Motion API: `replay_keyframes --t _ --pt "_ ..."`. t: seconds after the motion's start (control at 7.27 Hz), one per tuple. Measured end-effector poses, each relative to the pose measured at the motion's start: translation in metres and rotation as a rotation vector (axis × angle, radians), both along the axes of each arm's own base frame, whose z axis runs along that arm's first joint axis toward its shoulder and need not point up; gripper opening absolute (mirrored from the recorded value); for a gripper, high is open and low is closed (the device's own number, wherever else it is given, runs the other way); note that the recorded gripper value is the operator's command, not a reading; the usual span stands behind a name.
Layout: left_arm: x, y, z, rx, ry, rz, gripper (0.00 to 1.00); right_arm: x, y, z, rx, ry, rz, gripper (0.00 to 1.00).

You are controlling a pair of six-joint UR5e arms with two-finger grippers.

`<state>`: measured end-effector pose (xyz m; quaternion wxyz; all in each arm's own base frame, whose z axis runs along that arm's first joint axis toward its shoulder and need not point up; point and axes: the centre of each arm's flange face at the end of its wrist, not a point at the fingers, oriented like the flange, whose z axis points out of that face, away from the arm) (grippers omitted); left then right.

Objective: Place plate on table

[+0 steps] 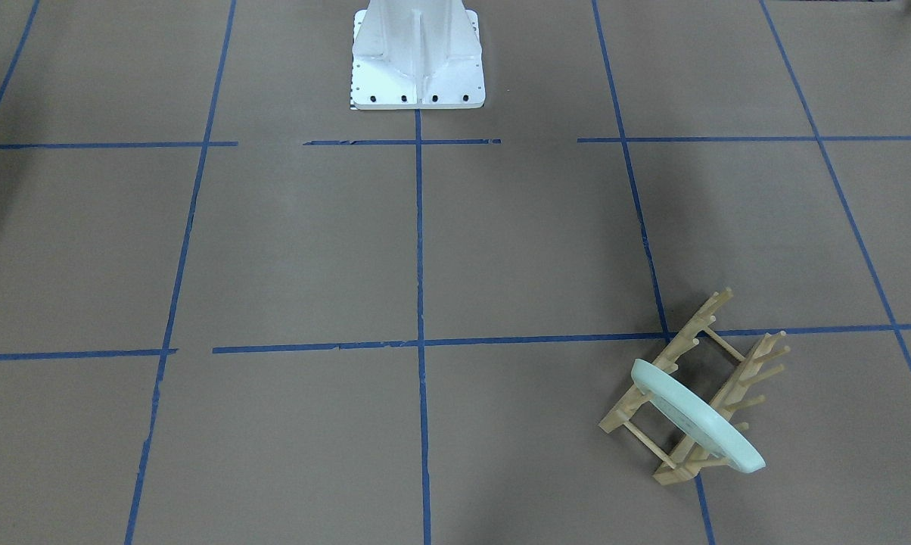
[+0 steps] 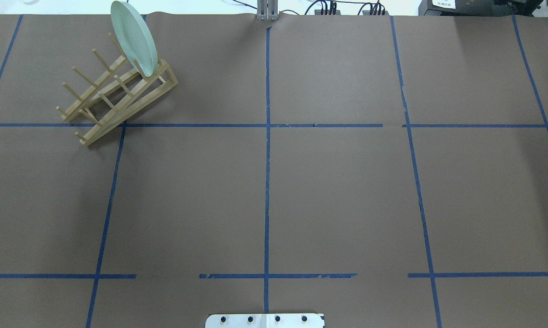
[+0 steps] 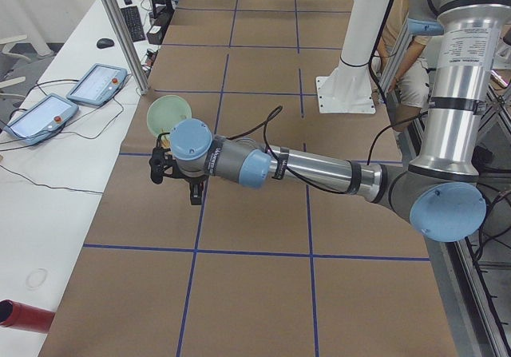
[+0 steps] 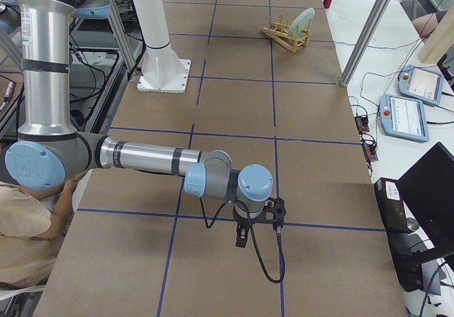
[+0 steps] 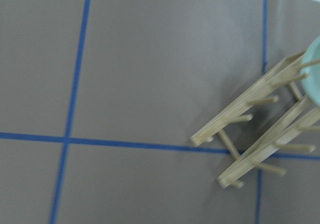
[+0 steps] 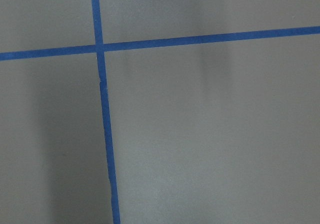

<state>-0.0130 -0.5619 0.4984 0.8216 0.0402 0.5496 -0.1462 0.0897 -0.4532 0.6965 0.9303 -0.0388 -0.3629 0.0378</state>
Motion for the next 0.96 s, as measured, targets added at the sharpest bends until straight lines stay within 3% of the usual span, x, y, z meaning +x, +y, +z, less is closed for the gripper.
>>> replay_keyframes --t 0.28,0.55,0.83,0.96 --pt "0.074 -0.047 -0.049 -0.108 0.053 -0.111 1.00 0.000 0.000 0.000 0.000 0.000 0.000 1.00" --pt "0.138 -0.082 -0.098 -0.198 0.121 -0.284 1.00 0.000 0.000 0.000 -0.001 0.000 0.000 1.00" --pt "0.186 -0.096 -0.103 -0.214 0.267 -0.471 1.00 0.000 0.000 0.000 -0.001 0.000 0.000 1.00" --pt "0.205 -0.105 -0.110 -0.221 0.310 -0.524 1.00 0.000 0.000 0.000 -0.001 0.000 0.000 1.00"
